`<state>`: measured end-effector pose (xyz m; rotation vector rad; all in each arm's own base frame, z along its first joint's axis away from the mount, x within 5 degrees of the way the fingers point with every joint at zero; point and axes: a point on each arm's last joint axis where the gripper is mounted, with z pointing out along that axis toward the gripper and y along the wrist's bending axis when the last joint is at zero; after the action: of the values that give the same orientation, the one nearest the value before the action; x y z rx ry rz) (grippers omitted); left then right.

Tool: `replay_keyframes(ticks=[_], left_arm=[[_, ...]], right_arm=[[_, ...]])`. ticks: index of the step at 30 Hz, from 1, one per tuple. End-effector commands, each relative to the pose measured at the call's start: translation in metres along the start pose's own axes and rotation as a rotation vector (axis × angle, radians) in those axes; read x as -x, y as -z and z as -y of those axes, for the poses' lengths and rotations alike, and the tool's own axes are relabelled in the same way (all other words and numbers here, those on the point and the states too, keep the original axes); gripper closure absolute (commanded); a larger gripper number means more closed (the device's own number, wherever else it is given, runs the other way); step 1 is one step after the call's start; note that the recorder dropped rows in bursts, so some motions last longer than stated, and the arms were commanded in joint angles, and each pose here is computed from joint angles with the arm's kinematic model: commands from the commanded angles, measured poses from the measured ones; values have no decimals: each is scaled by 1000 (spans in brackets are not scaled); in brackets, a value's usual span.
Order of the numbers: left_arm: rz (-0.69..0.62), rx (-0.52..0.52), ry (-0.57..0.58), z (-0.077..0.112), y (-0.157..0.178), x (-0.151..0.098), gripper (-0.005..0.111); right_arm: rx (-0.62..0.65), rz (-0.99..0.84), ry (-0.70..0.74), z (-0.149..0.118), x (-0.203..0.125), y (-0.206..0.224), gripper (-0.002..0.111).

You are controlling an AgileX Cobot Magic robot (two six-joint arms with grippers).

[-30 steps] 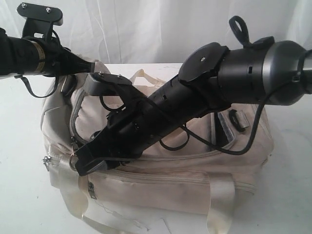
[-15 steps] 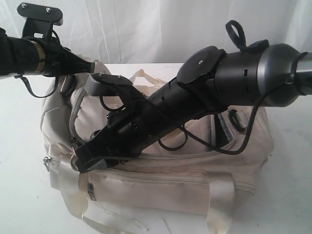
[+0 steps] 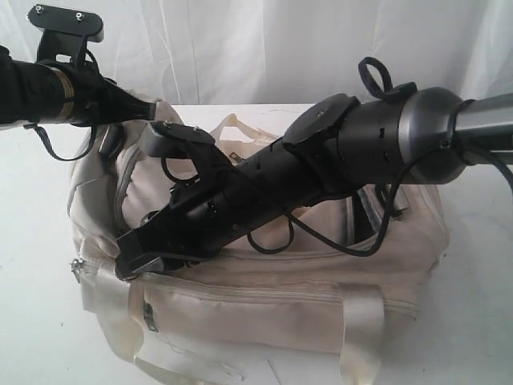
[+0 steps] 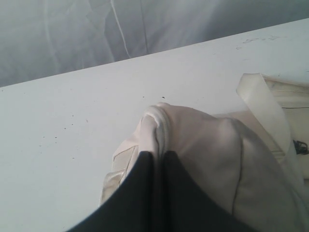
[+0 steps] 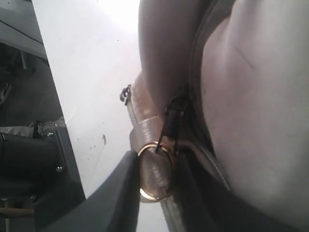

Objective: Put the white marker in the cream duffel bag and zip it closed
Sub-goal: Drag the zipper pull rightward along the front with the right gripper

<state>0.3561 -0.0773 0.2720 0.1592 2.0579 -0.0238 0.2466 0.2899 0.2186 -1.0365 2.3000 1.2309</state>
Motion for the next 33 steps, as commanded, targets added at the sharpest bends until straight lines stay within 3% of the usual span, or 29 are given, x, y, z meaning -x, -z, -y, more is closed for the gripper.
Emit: replay_keyframes(ticks=[1,3,9,33], left_arm=[[5,18,-13,-3,1,2,107],[5,18,-13,-3,1,2,107],[6,16,-13,-3,1,2,107],[5,20,-13,-3,1,2,107]], right_arm=[[10,-4,0,1,-2,-1,81],[23,-10,4,-1,-2,0,84],[61,-22,39,-10,-1,6,108],[-169,-206,162,-31,-10,58,108]])
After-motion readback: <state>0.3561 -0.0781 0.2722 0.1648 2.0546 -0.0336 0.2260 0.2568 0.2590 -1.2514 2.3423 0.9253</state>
